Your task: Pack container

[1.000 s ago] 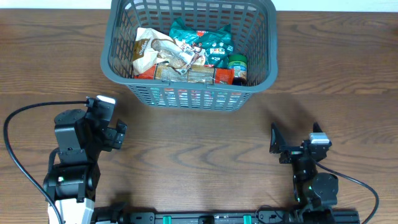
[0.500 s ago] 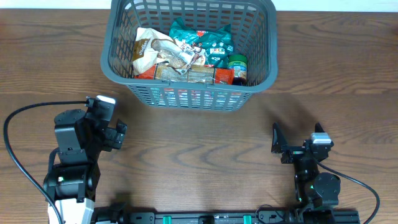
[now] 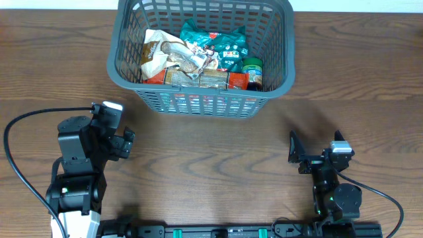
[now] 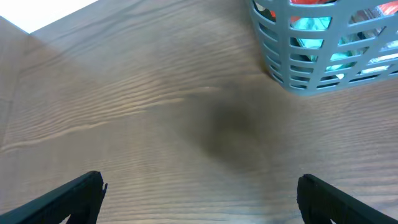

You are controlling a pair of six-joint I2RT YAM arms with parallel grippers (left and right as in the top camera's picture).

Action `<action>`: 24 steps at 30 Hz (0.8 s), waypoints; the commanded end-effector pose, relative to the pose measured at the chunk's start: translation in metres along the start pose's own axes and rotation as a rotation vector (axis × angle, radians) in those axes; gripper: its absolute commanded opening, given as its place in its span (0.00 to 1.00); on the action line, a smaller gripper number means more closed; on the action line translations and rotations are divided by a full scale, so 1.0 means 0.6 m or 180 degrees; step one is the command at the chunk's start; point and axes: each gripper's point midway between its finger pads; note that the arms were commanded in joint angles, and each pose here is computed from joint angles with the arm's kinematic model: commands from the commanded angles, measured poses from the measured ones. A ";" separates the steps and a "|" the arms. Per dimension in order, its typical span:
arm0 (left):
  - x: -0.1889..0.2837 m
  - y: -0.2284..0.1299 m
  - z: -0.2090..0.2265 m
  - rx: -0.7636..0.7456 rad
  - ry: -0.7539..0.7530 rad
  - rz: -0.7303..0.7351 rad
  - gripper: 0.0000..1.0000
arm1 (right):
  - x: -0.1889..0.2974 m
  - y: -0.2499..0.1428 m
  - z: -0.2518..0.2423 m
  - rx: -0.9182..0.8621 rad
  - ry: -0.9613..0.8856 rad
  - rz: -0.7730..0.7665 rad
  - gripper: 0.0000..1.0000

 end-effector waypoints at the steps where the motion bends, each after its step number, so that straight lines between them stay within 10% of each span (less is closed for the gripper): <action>1: 0.004 0.006 -0.001 -0.0035 -0.0024 -0.0047 0.99 | 0.000 -0.003 -0.001 0.0037 -0.0003 0.0005 0.99; 12: 0.100 -0.004 -0.083 0.0653 -0.0761 -0.0410 0.99 | 0.000 -0.003 -0.001 0.0037 -0.0003 0.0005 0.99; 24: 0.120 0.044 -0.117 0.0631 -0.0908 -0.2053 0.98 | 0.000 -0.003 -0.001 0.0037 -0.0003 0.0004 0.99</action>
Point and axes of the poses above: each gripper's point midway between its finger pads, its own x axis back along the fingers, its own z axis along the line the jaws close on, y = z × x, and after that the axes turned 6 degrees about x, right-handed
